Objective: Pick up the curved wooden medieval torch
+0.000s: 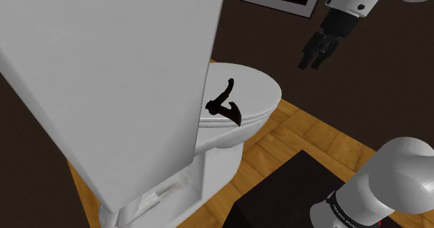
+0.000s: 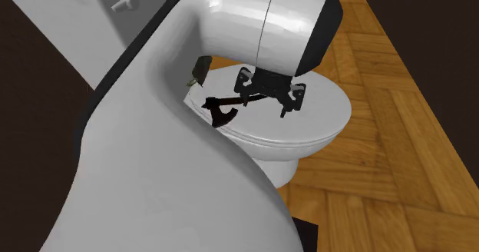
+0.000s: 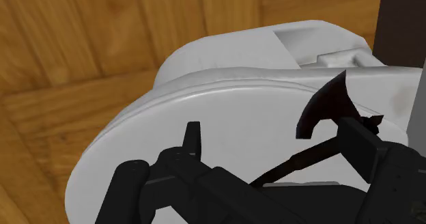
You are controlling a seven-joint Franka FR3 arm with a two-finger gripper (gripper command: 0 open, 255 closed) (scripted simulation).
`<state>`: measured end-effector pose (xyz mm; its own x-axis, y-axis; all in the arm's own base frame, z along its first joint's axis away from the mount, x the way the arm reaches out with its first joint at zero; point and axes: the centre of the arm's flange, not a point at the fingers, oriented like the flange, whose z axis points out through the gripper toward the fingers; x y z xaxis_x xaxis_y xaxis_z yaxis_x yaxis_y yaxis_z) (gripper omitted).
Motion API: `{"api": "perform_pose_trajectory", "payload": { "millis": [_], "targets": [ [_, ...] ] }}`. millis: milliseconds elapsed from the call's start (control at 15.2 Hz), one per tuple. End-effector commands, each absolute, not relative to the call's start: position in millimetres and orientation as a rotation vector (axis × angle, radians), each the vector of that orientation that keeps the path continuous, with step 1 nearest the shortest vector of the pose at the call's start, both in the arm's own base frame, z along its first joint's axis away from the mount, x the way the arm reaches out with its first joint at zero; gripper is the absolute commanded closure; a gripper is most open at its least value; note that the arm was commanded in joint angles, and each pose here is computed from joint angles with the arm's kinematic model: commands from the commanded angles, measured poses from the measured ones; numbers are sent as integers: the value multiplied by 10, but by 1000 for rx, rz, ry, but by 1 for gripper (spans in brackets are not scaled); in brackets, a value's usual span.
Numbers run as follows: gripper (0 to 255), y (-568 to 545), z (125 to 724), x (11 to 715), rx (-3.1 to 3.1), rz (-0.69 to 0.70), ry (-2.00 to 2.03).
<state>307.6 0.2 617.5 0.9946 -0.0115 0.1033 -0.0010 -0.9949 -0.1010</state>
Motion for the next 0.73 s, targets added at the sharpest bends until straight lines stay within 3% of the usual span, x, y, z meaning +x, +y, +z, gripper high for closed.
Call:
{"api": "perform_pose_trajectory", "payload": {
  "millis": [0, 660],
  "targets": [
    [0, 2, 6175, 3076, -3036, -158, 9],
    [0, 917, 5591, 4066, -3031, -4, 700]
  ]
}}
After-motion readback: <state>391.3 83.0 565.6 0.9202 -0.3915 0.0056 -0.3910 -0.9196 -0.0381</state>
